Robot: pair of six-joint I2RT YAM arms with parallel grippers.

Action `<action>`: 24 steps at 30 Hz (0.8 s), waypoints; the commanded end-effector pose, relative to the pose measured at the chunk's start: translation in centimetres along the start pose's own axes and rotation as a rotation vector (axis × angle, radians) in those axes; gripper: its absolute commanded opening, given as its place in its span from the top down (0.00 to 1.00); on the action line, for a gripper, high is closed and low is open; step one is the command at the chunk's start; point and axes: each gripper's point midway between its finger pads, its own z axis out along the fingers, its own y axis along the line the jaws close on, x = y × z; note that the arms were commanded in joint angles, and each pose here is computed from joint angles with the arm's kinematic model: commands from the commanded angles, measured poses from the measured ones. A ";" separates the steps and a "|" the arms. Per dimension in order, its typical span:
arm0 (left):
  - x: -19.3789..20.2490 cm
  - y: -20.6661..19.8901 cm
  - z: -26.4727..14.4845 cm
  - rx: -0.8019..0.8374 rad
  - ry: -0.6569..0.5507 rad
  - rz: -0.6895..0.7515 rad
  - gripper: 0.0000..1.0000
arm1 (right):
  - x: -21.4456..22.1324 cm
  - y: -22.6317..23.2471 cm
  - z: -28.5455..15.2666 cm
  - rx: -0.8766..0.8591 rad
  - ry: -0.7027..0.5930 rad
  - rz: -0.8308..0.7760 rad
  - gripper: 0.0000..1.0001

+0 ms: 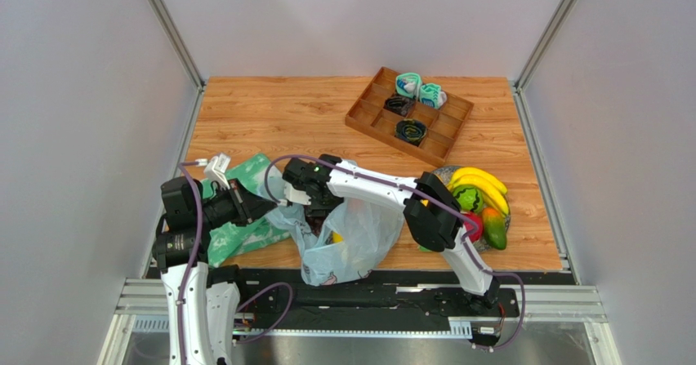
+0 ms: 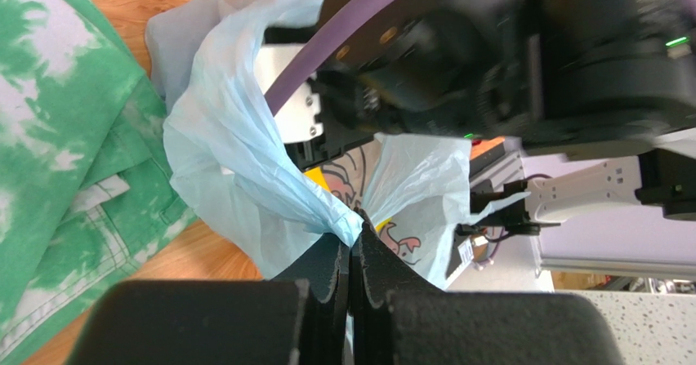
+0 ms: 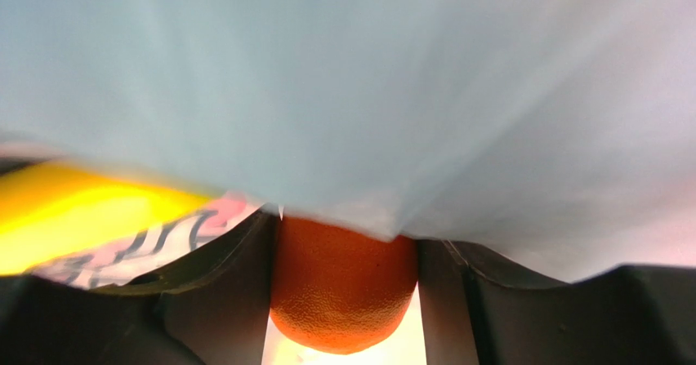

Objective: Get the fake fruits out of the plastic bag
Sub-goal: Take out the fake fruit from the plastic bag, then place the fake fruit on the plate.

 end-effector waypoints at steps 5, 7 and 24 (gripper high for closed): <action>-1.5 -1.2 0.3 0.070 -0.016 0.005 1.00 | -2.5 1.0 -17.3 -0.196 -0.442 0.012 0.60; -1.7 -1.1 0.4 0.074 -0.017 0.000 1.00 | -2.0 2.0 -19.4 -0.235 -0.513 0.005 0.59; -3.0 -0.2 1.2 0.049 -0.001 -0.016 1.00 | 17.0 -7.3 -15.6 -0.037 -0.381 0.496 0.61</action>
